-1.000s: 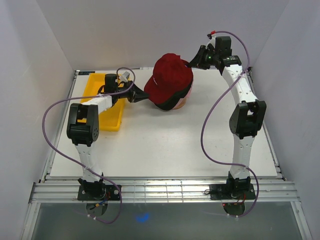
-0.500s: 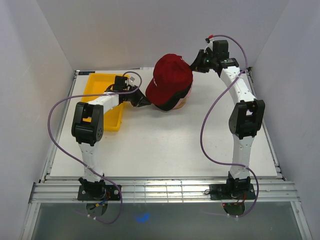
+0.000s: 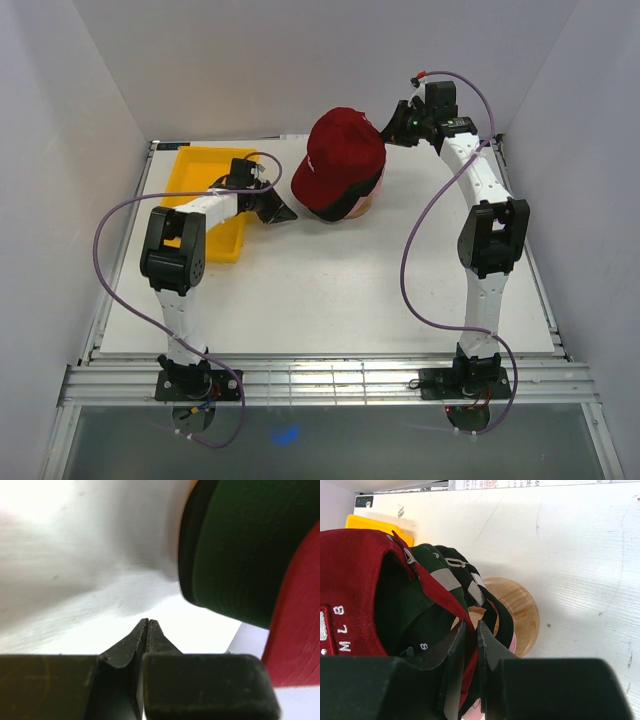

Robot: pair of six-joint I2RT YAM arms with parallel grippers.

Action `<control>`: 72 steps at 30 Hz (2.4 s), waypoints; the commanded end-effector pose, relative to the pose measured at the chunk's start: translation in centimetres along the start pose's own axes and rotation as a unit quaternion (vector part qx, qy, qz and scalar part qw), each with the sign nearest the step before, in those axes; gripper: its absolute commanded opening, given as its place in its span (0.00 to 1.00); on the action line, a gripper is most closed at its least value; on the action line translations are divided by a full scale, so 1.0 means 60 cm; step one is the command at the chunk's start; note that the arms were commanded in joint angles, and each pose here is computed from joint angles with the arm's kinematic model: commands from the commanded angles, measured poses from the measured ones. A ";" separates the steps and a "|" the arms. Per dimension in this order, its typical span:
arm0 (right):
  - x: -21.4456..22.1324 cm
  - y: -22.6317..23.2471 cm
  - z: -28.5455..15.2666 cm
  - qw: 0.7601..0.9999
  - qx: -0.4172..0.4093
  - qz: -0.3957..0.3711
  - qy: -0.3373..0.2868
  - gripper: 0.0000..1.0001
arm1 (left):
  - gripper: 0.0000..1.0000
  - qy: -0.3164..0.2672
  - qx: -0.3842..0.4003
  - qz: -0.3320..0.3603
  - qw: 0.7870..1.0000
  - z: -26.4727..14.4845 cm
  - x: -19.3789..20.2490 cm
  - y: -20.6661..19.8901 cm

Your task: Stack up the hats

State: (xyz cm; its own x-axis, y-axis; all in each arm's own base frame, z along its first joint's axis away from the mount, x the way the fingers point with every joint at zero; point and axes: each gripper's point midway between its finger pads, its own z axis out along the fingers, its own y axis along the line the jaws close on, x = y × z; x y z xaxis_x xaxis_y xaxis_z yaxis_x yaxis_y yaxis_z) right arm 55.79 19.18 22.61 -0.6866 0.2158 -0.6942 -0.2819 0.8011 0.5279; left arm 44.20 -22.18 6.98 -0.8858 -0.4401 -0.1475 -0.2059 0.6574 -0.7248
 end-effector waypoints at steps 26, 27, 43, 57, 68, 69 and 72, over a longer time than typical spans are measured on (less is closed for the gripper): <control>-0.038 0.022 -0.025 0.999 -0.014 -0.019 -0.028 0.20 | 0.73 -0.123 0.254 -0.072 0.957 -0.123 -0.027 -0.138; -0.037 0.022 -0.025 0.999 -0.014 -0.018 -0.027 0.20 | 0.73 -0.122 0.260 -0.078 0.955 -0.119 -0.026 -0.139; -0.012 -0.001 -0.011 1.000 -0.008 -0.005 -0.009 0.18 | 0.56 -0.137 0.283 -0.094 0.945 -0.101 -0.033 -0.148; 0.022 -0.028 -0.006 1.000 0.007 0.009 0.010 0.13 | 0.35 -0.142 0.285 -0.093 0.943 -0.098 -0.042 -0.155; 0.022 -0.029 -0.009 1.000 0.007 0.011 0.011 0.13 | 0.52 -0.147 0.298 -0.073 0.940 -0.102 -0.054 -0.182; 0.020 -0.028 -0.009 1.000 0.006 0.011 0.010 0.13 | 0.54 -0.145 0.299 -0.075 0.940 -0.100 -0.054 -0.183; 0.012 -0.021 -0.013 1.000 0.001 0.009 0.005 0.13 | 0.54 -0.146 0.300 -0.079 0.940 -0.101 -0.056 -0.184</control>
State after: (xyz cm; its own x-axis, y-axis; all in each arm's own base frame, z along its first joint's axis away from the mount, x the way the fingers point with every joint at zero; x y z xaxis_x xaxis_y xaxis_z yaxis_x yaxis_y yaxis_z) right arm 55.58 18.74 20.39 -0.7127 0.2237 -0.6649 -0.2691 0.7881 0.5536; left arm 46.38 -23.89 17.53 -0.7023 -0.7055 -0.0952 -0.0272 0.1602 -0.9867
